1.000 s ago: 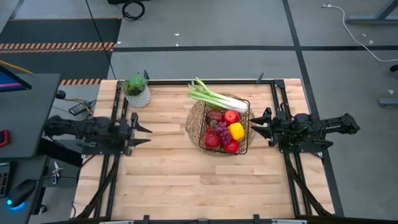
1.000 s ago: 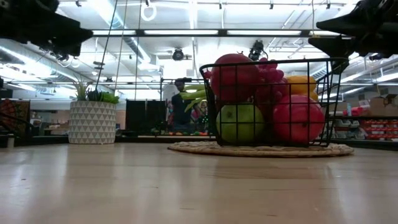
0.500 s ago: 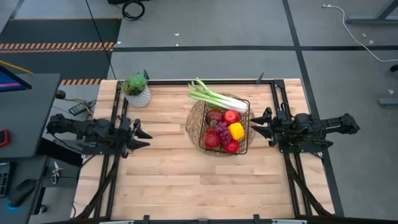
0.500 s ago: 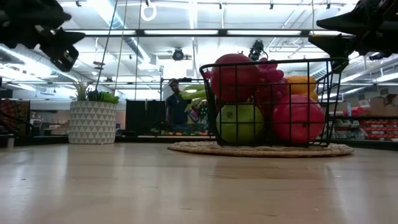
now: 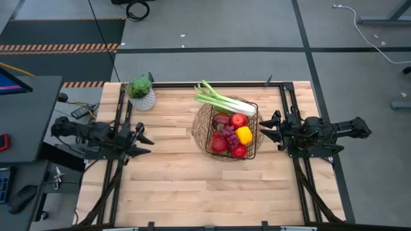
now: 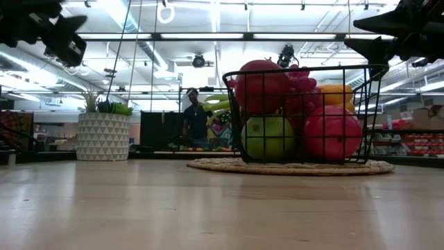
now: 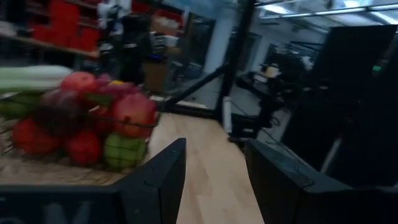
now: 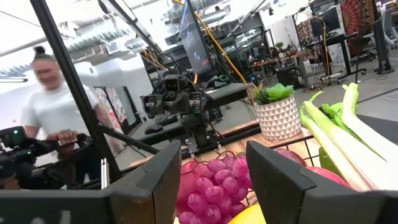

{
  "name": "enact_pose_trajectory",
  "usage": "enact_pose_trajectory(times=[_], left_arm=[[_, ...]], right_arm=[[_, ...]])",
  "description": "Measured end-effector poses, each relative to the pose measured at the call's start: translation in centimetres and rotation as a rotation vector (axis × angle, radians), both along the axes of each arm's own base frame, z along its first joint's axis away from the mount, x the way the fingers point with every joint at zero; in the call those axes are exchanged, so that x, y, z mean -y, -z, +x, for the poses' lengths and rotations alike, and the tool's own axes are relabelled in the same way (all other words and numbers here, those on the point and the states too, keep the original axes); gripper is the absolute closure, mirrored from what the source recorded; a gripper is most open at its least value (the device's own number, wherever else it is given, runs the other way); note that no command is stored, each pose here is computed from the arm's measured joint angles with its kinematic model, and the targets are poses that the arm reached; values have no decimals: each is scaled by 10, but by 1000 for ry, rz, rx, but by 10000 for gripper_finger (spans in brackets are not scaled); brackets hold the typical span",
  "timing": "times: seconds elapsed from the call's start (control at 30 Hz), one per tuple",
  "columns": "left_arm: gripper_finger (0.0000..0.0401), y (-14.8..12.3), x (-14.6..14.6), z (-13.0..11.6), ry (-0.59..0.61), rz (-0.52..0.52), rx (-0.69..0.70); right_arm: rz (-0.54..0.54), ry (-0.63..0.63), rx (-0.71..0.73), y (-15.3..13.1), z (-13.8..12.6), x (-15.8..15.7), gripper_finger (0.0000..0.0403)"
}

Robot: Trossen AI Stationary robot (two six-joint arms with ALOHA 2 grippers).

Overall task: Build produce basket
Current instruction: Return to Home Position

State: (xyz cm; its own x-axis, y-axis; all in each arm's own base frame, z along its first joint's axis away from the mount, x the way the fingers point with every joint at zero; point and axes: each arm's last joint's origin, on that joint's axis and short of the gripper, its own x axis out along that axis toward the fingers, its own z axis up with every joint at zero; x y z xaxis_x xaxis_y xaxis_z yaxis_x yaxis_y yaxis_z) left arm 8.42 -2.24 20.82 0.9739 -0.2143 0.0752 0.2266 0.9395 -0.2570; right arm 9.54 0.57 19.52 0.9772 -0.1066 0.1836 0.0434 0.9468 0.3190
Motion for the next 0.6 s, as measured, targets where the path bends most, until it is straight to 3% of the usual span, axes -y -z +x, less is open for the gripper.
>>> enact_pose_trajectory(times=[0.27,0.47,0.6], left_arm=[[229,-10,6,-4,90,20,116],[229,-19,9,-9,303,104,256],[229,-19,9,-9,295,114,255]], right_arm=[[0,-1,0,0,0,0,215],[0,-1,2,0,0,0,215],[0,0,2,0,0,0,215]])
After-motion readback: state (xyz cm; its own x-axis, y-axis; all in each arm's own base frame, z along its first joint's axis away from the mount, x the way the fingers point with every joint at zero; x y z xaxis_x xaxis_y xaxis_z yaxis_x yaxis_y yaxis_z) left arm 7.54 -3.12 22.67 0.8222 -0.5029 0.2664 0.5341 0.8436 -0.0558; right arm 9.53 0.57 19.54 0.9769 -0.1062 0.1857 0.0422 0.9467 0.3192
